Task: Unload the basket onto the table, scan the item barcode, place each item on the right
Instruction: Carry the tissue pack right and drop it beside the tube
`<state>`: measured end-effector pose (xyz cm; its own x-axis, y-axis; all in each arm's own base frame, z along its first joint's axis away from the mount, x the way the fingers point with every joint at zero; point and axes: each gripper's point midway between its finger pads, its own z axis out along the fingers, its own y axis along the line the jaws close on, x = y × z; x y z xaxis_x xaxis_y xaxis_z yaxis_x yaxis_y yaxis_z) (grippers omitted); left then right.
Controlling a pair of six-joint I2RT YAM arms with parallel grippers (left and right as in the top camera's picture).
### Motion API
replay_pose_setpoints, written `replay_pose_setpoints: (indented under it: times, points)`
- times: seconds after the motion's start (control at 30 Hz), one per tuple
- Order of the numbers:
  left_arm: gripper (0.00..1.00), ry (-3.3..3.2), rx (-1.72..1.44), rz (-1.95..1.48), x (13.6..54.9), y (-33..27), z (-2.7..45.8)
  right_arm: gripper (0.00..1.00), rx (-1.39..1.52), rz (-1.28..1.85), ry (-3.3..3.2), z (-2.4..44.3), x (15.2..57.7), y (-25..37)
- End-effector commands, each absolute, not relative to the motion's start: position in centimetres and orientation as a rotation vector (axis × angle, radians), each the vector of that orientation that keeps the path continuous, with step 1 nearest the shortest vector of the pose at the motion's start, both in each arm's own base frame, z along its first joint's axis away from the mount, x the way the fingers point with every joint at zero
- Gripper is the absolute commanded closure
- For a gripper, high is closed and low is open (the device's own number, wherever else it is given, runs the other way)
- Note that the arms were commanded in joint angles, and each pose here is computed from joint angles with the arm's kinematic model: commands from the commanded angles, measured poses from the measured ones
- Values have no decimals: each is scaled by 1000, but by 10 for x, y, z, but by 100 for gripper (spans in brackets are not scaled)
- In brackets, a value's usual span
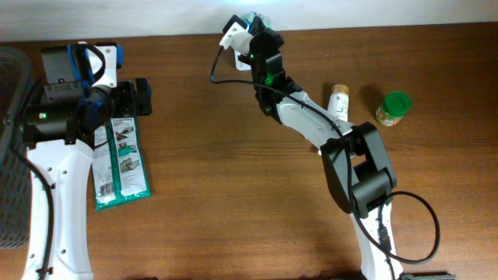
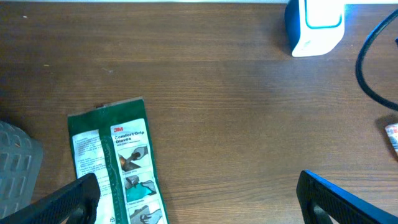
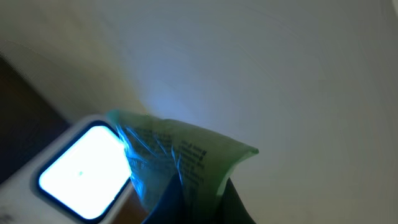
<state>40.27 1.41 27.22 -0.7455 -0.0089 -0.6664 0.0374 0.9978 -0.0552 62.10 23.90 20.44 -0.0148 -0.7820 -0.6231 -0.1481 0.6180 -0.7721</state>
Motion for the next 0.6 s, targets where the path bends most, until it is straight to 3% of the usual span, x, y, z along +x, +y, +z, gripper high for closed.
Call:
replay_pose_setpoints:
  times: [0.0, 0.3, 0.4, 0.57]
  points:
    - [1, 2397, 36, -90, 404, 12, 277, 96, -659, -355, 1498, 293, 595, 249]
    - [1, 2397, 36, -90, 404, 12, 277, 96, -433, 250, 1835, 326, 523, 240]
    - [1, 2397, 37, -91, 404, 12, 277, 96, -342, 399, 2048, 299, 498, 226]
    - [1, 2397, 37, -91, 404, 12, 277, 96, -154, 382, 2398, 233, 471, 177]
